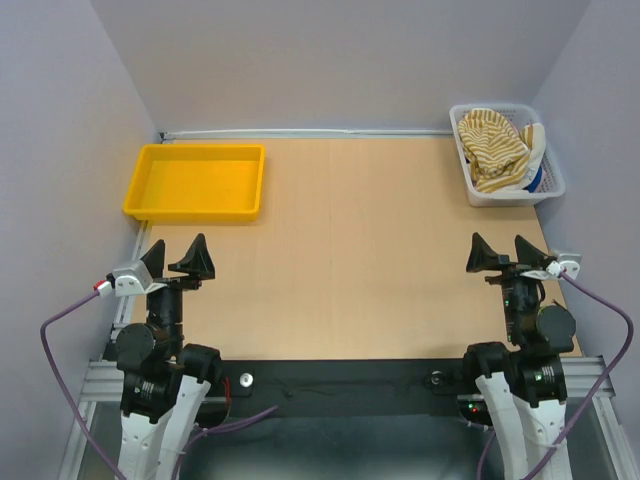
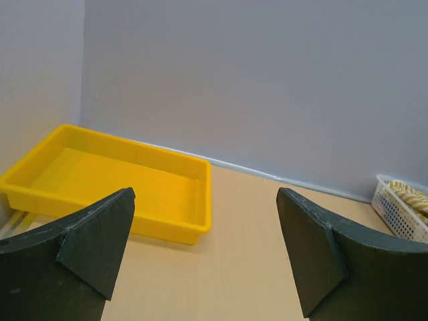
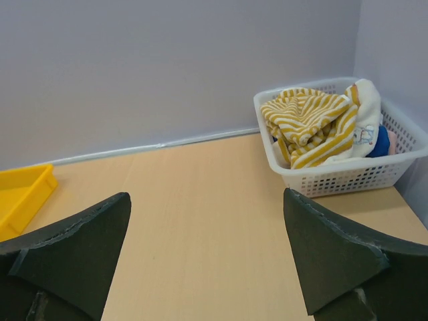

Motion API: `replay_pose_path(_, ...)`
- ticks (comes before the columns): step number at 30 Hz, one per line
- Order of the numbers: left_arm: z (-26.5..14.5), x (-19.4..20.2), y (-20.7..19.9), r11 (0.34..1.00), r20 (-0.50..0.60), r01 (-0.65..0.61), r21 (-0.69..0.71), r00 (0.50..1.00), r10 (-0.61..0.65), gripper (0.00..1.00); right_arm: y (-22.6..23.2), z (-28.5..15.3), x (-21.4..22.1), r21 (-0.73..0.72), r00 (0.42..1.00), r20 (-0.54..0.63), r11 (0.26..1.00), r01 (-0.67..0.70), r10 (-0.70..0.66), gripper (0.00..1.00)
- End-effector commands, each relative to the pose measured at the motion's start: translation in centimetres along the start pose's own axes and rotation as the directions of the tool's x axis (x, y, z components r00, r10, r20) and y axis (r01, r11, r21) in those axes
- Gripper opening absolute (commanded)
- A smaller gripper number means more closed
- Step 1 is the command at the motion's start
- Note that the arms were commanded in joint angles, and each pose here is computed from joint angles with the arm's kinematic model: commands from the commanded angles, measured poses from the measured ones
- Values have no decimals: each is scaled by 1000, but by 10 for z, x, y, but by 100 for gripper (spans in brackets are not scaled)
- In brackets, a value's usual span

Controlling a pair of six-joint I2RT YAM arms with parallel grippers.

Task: Fold and stack the towels
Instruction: Grab crumpled towel

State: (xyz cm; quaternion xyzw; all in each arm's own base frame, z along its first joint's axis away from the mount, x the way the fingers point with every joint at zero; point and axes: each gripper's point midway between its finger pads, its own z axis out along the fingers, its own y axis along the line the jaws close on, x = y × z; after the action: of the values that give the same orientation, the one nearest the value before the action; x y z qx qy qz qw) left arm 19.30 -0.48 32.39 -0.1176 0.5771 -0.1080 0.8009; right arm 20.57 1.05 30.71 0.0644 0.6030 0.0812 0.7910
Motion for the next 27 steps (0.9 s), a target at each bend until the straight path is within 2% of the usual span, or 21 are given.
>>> replay_pose_path(1,-17,-36,-1,999,152,38,24,988,-41,99,-6,-1,-22,49,999,48,999,-2,-1,100)
replay_pose_path(6,-14,-35,0,998,140,55,9,989,-56,99,-21,1,-22,138,998,53,990,-41,34,100)
replay_pose_path(9,-5,-35,-4,997,129,76,12,989,-77,99,-24,9,-18,168,999,19,985,-42,39,100)
replay_pose_path(10,-1,-35,-8,997,123,73,26,990,-75,99,-25,18,-9,181,999,-29,983,-28,34,100)
replay_pose_path(12,11,-31,-15,997,96,66,46,993,-70,99,-20,28,-19,167,999,-46,986,-10,18,100)
replay_pose_path(14,19,-28,-20,997,76,60,56,995,-64,99,-20,42,-19,177,996,-93,984,21,-4,100)
replay_pose_path(15,23,-26,-22,996,67,57,62,996,-61,99,-22,56,-7,194,987,-160,980,46,-14,100)
replay_pose_path(17,34,-17,-28,996,31,45,81,998,-48,99,-26,69,-25,240,986,-167,968,71,-31,100)
replay_pose_path(18,40,-9,-30,996,-1,39,83,999,-39,99,-33,83,-10,270,971,-235,957,109,-44,100)
replay_pose_path(19,43,-6,-32,995,-8,36,89,999,-36,99,-32,93,-29,288,976,-212,952,107,-45,100)
replay_pose_path(24,43,10,-36,992,-42,56,116,998,-51,99,-53,140,-25,424,957,-284,887,185,-64,100)
replay_pose_path(25,41,11,-37,991,-47,56,119,998,-51,99,-59,157,-2,435,934,-351,871,230,-71,100)
replay_pose_path(26,39,11,-39,990,-51,56,130,997,-50,99,-60,170,-11,446,936,-343,863,238,-82,100)
replay_pose_path(27,37,7,-40,989,-41,58,134,998,-53,99,-63,181,-1,443,925,-371,860,255,-83,100)
